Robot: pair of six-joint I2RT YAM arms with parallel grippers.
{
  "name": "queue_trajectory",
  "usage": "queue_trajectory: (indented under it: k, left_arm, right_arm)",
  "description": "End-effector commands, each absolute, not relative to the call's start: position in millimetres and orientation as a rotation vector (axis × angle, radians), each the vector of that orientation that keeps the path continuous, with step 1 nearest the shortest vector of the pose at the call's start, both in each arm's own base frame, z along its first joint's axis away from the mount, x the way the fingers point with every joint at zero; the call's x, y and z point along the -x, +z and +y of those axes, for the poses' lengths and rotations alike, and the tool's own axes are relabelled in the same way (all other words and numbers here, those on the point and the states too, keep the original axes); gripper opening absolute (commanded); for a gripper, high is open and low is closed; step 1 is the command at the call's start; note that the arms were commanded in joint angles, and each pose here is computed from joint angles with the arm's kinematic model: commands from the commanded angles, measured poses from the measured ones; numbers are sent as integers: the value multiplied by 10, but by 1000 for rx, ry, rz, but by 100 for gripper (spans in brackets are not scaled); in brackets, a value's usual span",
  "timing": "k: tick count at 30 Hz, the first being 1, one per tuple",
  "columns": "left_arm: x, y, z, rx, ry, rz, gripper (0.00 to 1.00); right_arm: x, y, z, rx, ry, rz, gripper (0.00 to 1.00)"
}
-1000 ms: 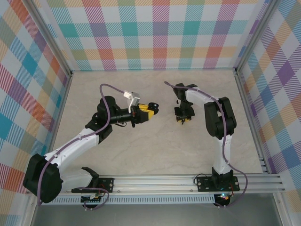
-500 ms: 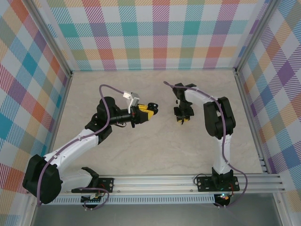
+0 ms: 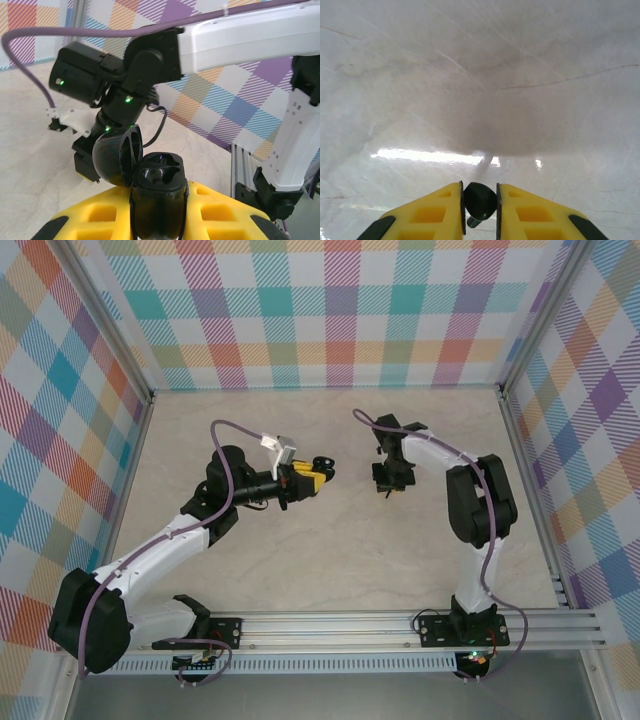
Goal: Insert wireless bluetooth earbuds into charging case
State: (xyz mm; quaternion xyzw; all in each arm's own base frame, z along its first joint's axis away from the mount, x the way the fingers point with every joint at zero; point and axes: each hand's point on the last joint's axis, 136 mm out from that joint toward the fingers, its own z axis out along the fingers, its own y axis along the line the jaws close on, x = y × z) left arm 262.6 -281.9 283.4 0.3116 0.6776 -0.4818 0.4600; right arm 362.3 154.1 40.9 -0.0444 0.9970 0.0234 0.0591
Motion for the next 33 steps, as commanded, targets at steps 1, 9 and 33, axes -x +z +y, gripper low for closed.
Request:
queue_trajectory:
  k: [1,9,33]
  left_arm:
    - [-2660,2778,-2755,-741,-1140,1690,9]
    - [-2802,2581,-2704,-669,-1075,1786,9]
    - [-3096,2000,-2807,-561,-1087,2005,7]
  right_arm:
    - [-3669,517,1600,142,126,2950,21]
    - [-3624,596,1702,195,245,2889,21]
    - [-3411,1680,2165,345,715,2546,20]
